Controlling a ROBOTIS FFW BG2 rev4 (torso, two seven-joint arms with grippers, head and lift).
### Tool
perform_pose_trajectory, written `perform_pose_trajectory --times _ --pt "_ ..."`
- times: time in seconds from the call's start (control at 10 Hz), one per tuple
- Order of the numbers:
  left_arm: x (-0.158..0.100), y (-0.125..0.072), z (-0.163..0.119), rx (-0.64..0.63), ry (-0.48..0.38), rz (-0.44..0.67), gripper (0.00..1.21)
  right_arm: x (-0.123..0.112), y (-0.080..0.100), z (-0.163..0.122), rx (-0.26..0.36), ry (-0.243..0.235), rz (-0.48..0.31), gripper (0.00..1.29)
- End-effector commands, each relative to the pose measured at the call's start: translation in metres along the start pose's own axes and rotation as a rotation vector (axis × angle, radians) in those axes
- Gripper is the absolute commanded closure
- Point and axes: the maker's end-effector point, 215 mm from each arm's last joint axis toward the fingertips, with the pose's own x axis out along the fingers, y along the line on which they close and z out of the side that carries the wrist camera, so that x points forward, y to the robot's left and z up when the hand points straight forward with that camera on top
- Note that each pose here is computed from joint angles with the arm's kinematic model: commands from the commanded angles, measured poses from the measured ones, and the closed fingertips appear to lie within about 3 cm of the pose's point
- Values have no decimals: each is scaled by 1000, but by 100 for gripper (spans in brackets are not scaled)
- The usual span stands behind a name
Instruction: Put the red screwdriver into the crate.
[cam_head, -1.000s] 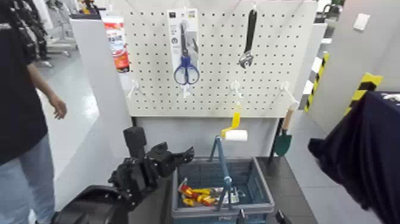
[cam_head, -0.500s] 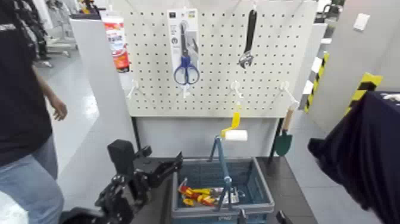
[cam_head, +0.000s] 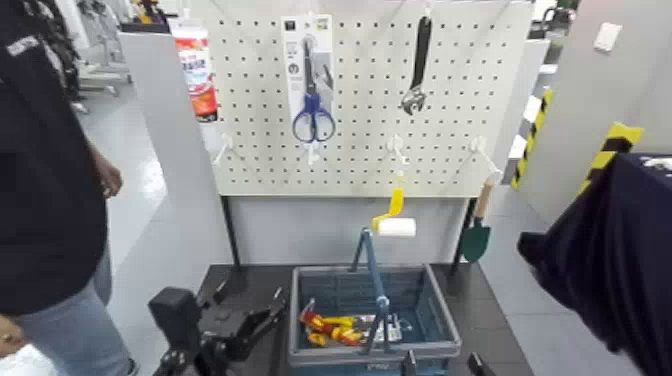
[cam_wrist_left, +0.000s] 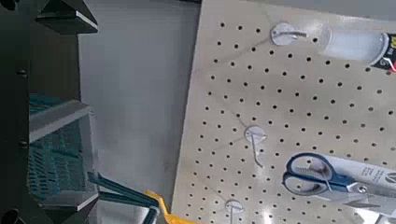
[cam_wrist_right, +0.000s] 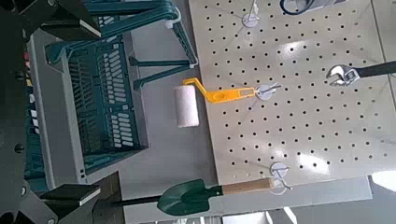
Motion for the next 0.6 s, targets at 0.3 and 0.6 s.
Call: perform_pose_trajectory --times 0.3,0.6 --pt "-33 10 -22 96 -2 74 7 0 0 4 -4 -12 1 14" --pt "-60 17 -23 156 -24 158 7 0 -2 4 -10 -10 -1 14"
